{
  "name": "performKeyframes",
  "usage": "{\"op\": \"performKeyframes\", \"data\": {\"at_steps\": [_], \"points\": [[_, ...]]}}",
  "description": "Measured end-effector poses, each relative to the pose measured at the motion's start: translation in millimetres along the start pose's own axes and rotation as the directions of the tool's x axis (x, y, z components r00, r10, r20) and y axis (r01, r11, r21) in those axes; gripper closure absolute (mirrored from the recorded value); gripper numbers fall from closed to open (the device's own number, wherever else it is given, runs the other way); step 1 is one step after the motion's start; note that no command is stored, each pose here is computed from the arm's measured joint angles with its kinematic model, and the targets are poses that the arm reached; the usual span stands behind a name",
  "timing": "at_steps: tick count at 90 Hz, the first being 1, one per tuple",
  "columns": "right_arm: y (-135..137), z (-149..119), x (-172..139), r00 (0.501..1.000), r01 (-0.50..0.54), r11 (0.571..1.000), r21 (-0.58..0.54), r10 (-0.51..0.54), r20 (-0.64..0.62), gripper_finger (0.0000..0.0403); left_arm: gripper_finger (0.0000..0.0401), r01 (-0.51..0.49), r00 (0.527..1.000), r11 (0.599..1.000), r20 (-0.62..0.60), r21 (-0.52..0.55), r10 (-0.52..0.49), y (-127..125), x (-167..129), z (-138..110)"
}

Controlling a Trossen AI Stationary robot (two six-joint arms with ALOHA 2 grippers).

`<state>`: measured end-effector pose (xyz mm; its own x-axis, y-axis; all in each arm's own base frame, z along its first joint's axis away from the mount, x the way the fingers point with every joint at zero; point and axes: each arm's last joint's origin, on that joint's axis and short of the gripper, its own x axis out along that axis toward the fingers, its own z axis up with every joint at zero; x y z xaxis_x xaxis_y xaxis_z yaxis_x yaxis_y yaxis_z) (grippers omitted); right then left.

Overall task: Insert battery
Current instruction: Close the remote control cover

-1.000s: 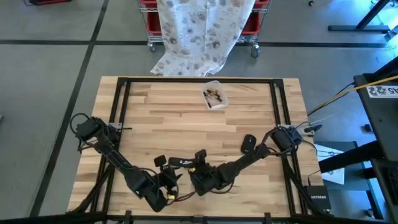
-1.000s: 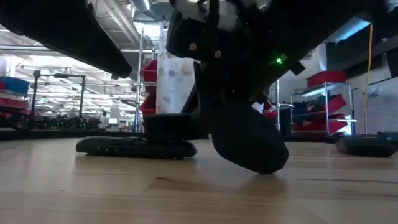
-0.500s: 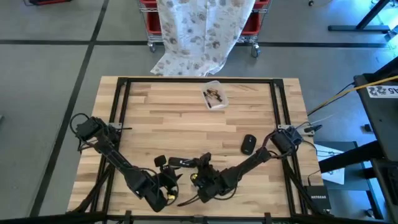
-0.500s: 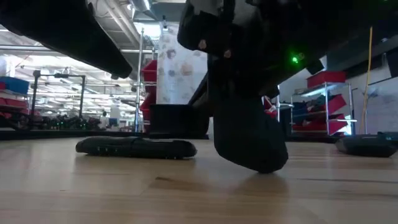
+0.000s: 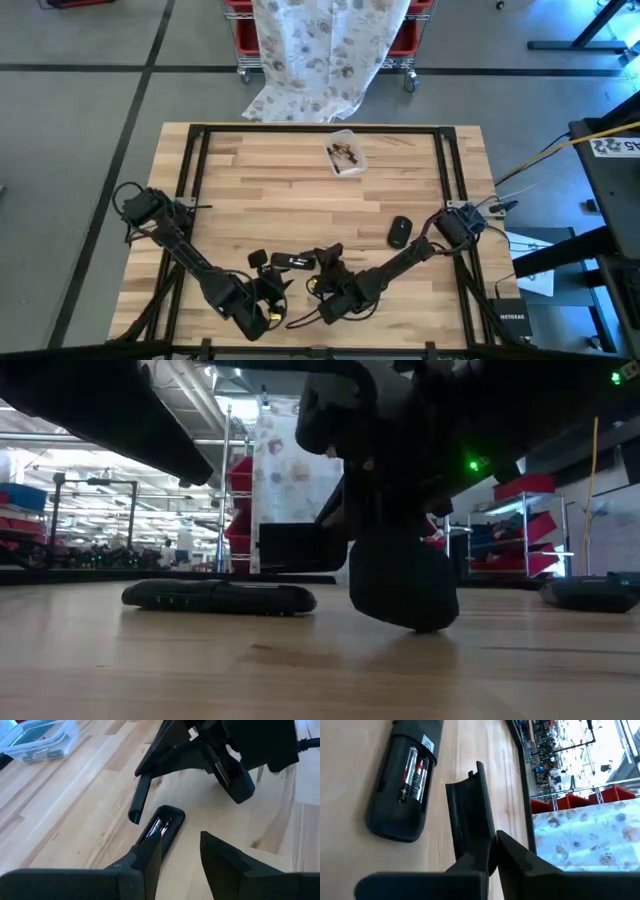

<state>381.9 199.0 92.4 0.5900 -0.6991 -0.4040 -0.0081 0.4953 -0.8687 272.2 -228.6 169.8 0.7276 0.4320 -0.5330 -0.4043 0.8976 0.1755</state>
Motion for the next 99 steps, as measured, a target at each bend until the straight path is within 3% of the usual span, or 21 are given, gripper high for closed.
{"op": "performKeyframes", "data": {"at_steps": [25,37,77,84,99], "points": [[1,0,0,0.996,-0.089,0.996,0.002,0.089,0.003,0.0402,0.0286,0.0,1.0,1.0,0.0,0.0,0.0,0,0,0],[3,0,1,0.982,-0.189,0.982,0.005,0.189,0.003,0.0399,0.0286,0.0,1.0,1.0,0.0,0.0,0.0,0,0,0],[-4,10,-5,0.979,-0.206,0.979,0.002,0.206,-0.005,0.0385,0.0286,-0.006,1.0,1.0,-0.003,0.003,0.006,1,1,0],[-8,17,-7,0.964,-0.265,0.964,-0.002,0.265,-0.007,0.0384,0.0286,-0.009,1.0,1.0,-0.003,0.002,0.009,2,2,1],[-10,32,-19,0.892,-0.451,0.892,0.029,0.449,0.053,0.0384,0.0286,-0.013,1.0,1.0,-0.004,-0.001,0.013,2,3,1]]}}
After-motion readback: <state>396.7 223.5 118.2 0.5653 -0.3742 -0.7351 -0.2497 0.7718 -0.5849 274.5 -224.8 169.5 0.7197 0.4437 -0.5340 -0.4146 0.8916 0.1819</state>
